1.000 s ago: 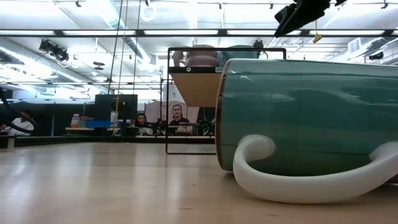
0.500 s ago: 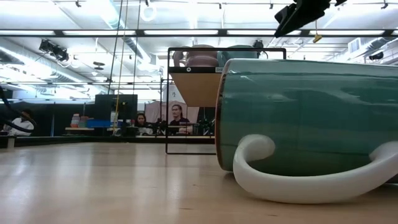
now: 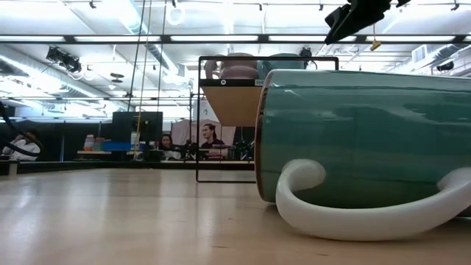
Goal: Place coffee mugs
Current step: Put the purple mug on the shelf
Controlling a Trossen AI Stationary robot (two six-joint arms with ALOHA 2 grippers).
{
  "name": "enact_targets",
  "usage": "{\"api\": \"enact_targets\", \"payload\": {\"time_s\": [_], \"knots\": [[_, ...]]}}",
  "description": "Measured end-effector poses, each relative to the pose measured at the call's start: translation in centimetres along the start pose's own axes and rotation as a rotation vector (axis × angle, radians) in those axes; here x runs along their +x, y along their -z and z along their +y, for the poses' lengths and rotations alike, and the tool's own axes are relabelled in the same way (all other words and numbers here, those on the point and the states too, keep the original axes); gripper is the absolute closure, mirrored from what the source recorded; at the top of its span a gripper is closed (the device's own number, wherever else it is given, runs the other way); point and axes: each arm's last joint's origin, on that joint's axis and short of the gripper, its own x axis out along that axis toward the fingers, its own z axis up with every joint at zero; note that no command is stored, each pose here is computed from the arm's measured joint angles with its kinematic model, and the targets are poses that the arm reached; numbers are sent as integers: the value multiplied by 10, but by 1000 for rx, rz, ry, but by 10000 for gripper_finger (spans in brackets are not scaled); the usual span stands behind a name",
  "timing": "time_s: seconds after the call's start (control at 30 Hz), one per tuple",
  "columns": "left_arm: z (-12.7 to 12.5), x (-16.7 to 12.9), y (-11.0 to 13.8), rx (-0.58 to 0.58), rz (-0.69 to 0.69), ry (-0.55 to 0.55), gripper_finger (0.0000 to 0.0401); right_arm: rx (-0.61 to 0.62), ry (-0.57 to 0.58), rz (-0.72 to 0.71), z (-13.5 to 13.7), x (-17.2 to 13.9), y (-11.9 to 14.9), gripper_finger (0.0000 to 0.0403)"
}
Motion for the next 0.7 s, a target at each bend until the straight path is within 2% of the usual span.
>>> {"api": "enact_targets", "payload": {"time_s": [0.37, 0.47, 0.7], "knots": [[9, -2, -16, -197, -7, 33, 379, 0, 0, 0, 0, 0, 0, 272], [14, -3, -24, -236, -2, 39, 380, 0, 0, 0, 0, 0, 0, 272], [42, -3, -54, -453, -11, 25, 364, 0, 0, 0, 0, 0, 0, 272]]}}
